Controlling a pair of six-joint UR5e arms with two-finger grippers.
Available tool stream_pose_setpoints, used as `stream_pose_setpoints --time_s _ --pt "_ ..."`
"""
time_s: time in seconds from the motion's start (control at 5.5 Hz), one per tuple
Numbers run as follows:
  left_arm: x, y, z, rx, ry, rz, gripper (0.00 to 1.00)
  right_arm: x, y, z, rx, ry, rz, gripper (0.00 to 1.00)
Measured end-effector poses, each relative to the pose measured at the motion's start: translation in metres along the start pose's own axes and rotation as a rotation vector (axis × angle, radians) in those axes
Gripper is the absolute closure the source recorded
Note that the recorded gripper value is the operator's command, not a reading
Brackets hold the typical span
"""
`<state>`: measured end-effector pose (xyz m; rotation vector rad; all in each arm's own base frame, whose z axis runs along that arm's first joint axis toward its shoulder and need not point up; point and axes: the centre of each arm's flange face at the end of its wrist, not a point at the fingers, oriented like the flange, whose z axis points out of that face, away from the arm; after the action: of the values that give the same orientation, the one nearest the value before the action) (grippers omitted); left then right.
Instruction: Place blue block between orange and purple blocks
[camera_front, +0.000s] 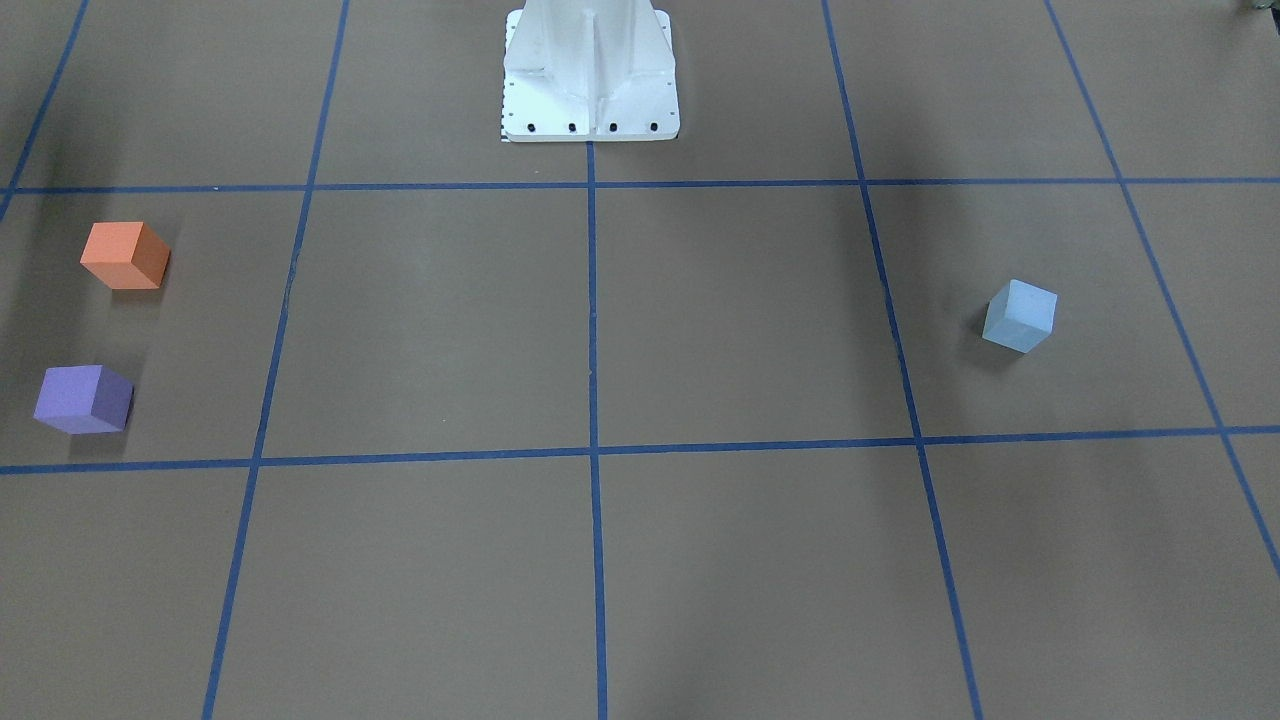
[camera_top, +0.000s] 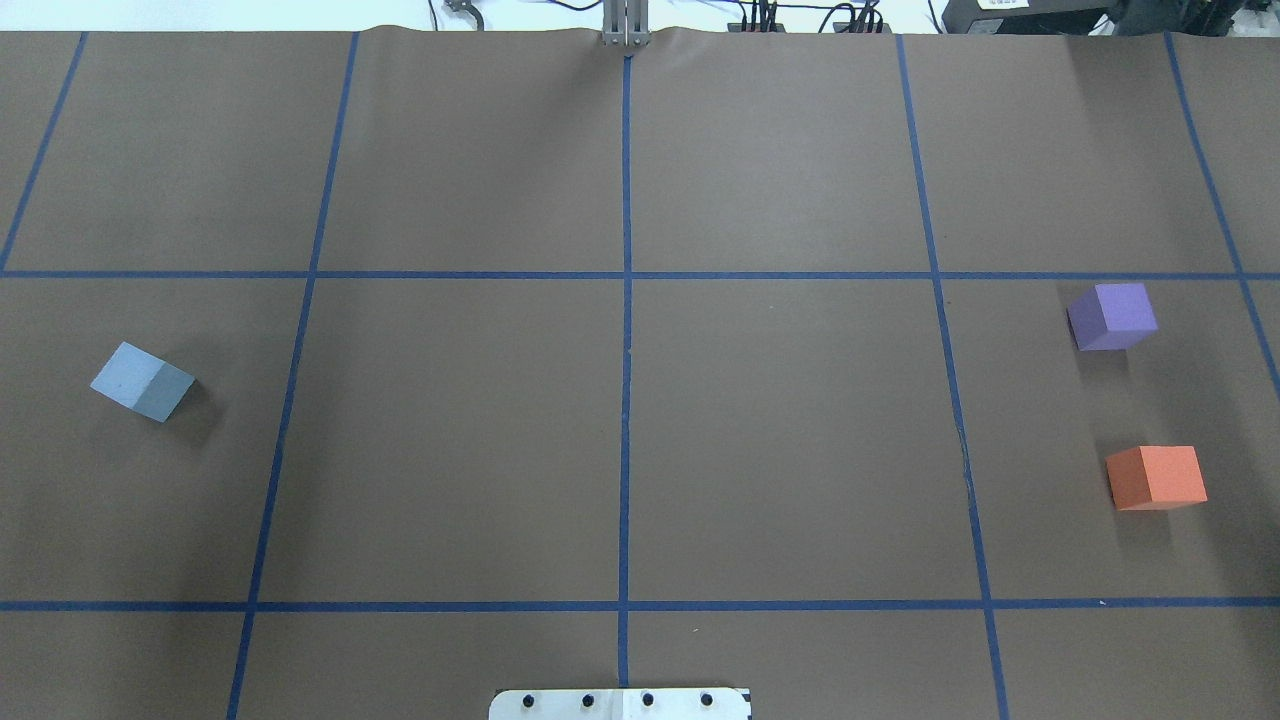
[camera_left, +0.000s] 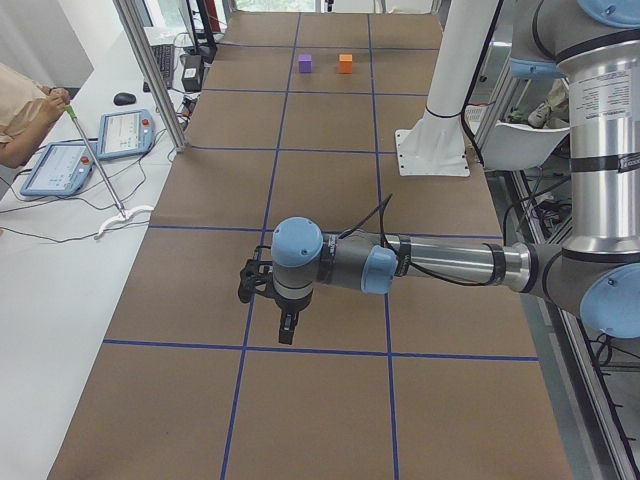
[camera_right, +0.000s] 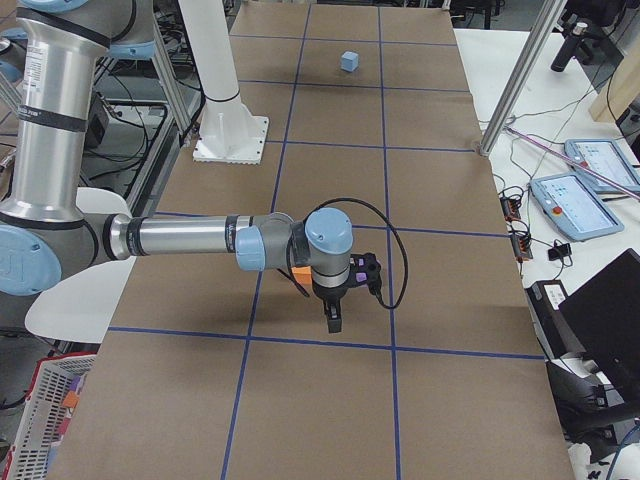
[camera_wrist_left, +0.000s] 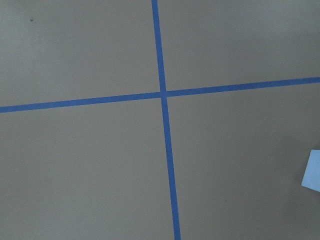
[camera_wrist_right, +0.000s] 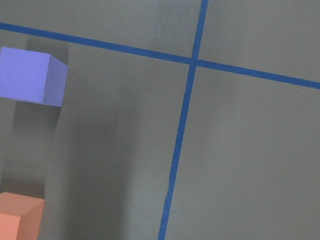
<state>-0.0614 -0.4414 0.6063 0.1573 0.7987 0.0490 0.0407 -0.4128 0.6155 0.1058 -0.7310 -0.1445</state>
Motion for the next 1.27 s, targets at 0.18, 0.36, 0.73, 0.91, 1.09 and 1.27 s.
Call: stream_pose_setpoints --time_s 0.18,0.36,0.73,0.91,1.09,1.27 --pt "0.002 -0.001 -0.002 0.006 0.000 0.005 0.00 0.000 0.000 0.000 0.000 0.000 0.000 0.00" --pt "0.005 -0.002 -0.005 0.013 -0.002 0.012 0.00 -0.002 -0.002 -0.002 0.005 -0.001 -0.005 0.00" --pt "0.016 -0.014 -0.016 0.074 -0.003 0.068 0.00 -0.015 -0.008 -0.017 0.036 -0.003 -0.033 0.00" --pt "0.025 -0.023 -0.024 0.150 -0.001 0.143 0.00 -0.024 -0.013 -0.026 0.058 -0.004 -0.051 0.00" --pt "0.033 -0.031 -0.031 0.210 0.005 0.201 0.00 -0.036 -0.022 -0.041 0.110 -0.002 -0.090 0.00" --pt "0.038 -0.035 -0.035 0.236 0.011 0.218 0.00 -0.043 -0.029 -0.050 0.160 0.002 -0.127 0.00"
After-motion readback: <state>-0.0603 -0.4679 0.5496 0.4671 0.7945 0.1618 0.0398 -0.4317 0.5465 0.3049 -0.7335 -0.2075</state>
